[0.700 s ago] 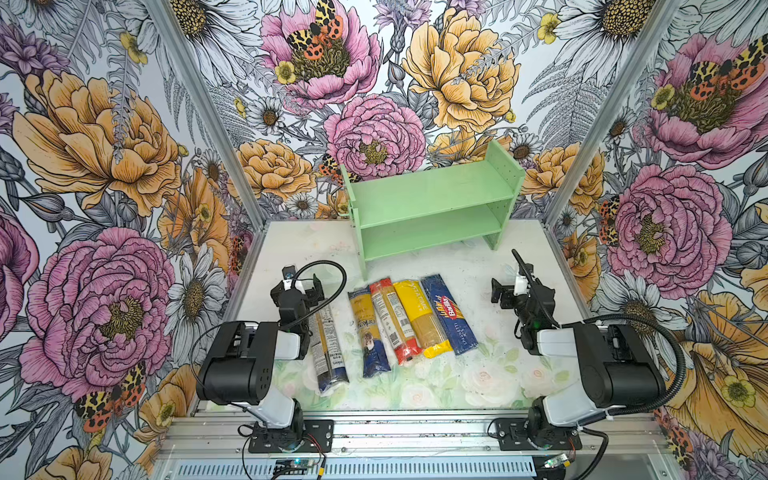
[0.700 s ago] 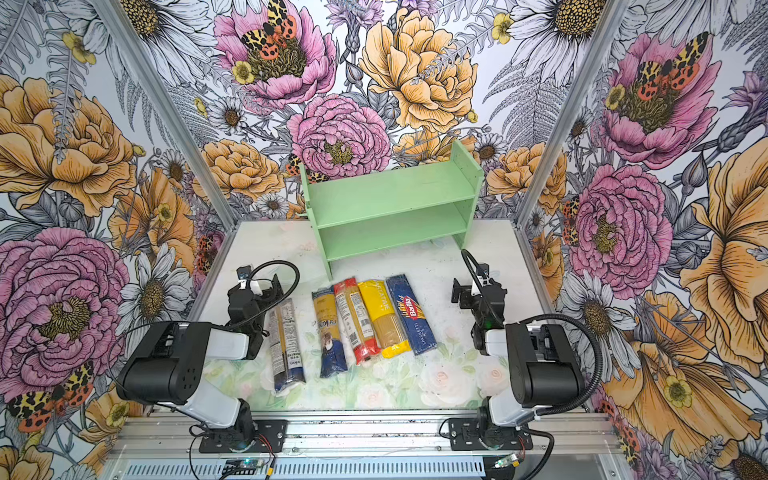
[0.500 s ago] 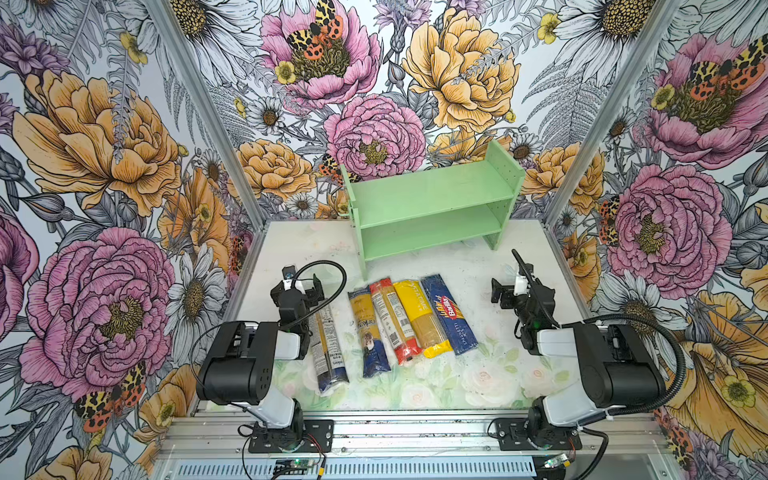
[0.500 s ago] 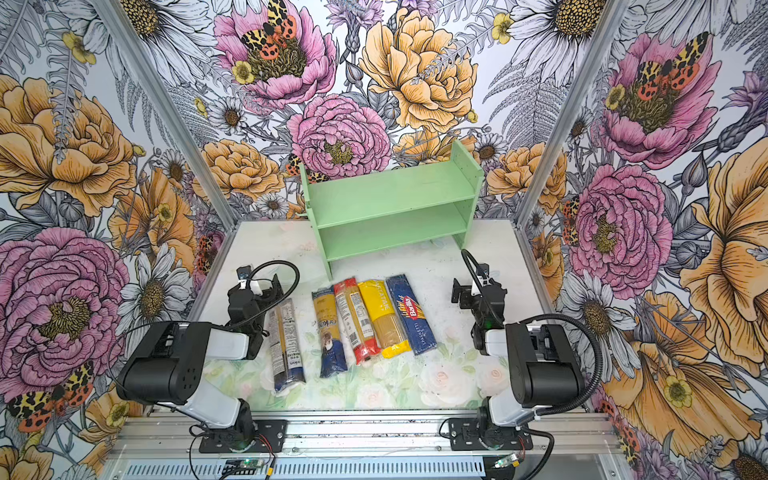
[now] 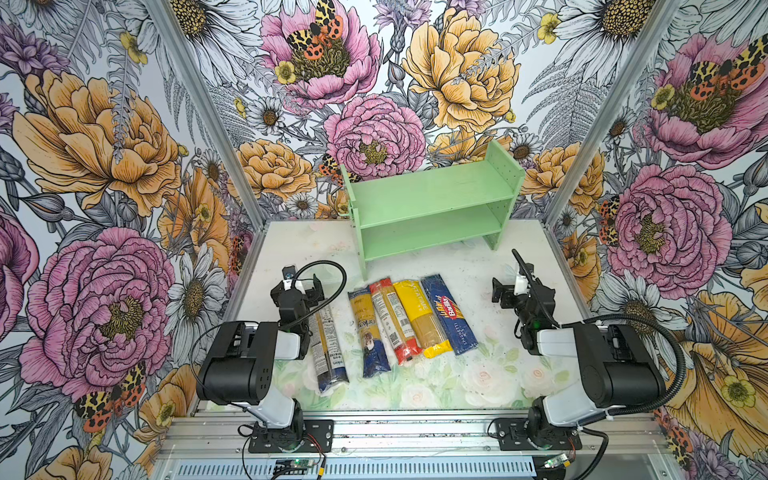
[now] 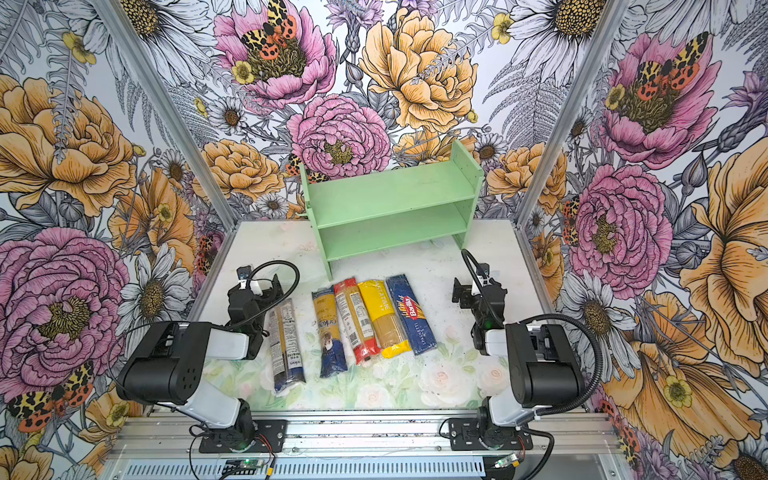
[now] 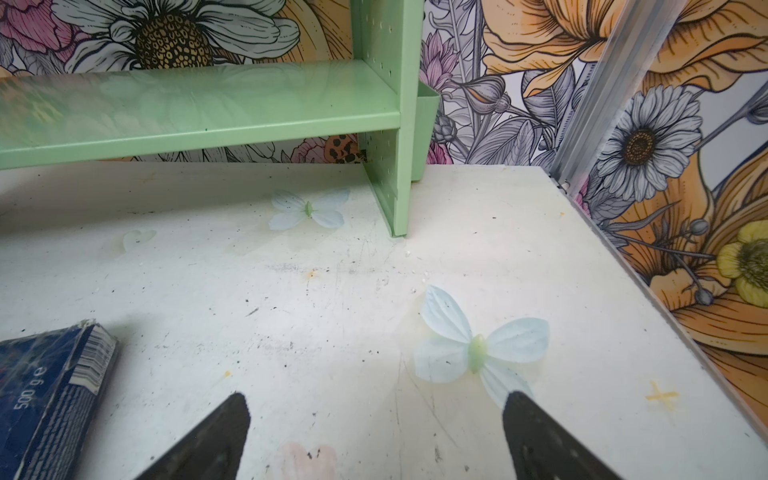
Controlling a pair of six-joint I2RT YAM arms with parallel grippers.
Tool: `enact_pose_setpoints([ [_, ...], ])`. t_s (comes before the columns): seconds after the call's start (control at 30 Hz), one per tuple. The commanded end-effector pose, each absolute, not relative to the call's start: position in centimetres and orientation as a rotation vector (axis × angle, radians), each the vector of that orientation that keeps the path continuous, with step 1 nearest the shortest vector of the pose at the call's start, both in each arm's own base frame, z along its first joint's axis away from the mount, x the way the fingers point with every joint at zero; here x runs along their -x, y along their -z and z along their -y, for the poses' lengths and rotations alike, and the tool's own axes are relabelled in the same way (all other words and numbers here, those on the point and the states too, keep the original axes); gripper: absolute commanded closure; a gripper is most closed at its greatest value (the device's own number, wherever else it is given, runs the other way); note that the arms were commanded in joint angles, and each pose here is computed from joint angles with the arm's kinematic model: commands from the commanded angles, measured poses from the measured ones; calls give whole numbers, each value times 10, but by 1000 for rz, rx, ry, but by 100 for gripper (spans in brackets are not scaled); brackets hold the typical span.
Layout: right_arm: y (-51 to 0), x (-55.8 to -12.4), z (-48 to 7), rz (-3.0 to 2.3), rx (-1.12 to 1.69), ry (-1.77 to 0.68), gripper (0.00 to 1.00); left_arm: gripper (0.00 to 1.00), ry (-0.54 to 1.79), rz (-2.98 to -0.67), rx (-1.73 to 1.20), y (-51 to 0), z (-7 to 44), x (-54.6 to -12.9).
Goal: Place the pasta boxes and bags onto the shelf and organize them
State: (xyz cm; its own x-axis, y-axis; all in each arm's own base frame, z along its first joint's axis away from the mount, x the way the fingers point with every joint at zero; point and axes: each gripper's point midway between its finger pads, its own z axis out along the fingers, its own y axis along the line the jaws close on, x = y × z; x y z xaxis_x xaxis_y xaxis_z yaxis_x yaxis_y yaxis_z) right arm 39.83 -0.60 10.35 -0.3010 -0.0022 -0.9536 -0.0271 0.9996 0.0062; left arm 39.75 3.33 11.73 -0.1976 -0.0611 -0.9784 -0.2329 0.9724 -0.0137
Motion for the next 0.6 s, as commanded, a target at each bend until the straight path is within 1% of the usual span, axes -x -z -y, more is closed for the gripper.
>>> enact_pose_setpoints([
  [0.0, -113, -402, 6, -1838, 22, -3, 4, 1, -139, -1729, 203, -131, -31, -402],
  [0.57, -123, -387, -2, -1765, 69, -2, 4, 1, -155, -1721, 177, -132, -25, -400],
])
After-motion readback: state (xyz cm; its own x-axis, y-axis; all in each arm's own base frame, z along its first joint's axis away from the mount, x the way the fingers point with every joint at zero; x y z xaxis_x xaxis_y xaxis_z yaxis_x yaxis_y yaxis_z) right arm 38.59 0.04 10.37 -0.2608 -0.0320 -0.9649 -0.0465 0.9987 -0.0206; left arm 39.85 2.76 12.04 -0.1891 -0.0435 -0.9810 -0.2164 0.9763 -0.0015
